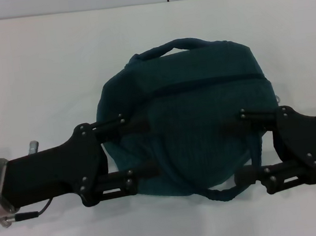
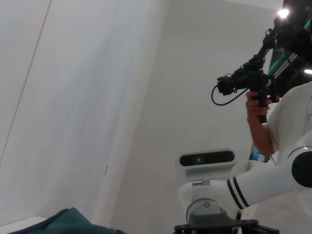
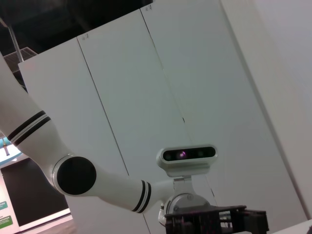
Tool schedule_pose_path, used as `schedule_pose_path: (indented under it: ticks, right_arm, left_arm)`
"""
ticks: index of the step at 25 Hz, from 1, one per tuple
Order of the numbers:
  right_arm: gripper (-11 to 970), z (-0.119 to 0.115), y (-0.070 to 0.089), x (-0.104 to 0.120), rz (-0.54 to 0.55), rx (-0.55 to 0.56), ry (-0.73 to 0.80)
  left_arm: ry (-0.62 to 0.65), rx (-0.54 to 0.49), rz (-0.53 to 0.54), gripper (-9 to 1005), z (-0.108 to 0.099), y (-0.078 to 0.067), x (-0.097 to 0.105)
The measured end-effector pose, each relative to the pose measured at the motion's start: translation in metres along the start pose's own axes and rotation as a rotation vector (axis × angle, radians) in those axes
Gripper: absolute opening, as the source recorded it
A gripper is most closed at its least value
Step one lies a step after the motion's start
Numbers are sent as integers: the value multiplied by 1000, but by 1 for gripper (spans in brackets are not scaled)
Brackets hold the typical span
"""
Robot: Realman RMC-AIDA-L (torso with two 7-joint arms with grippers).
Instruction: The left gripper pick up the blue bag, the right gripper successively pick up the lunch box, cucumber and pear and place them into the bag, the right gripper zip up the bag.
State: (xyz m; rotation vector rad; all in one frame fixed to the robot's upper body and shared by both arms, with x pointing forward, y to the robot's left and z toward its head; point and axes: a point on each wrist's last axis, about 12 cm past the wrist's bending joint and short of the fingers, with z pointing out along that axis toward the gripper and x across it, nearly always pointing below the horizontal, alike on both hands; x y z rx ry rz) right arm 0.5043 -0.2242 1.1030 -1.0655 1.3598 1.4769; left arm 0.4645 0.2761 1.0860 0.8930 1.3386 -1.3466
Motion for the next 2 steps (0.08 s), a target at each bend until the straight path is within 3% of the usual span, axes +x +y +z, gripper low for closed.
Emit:
schedule_pose_path:
  ticks: [2]
  right_arm:
    - [884, 0, 0, 0, 1, 0, 1]
  left_arm:
    - [0, 0, 0, 773, 0, 0, 0]
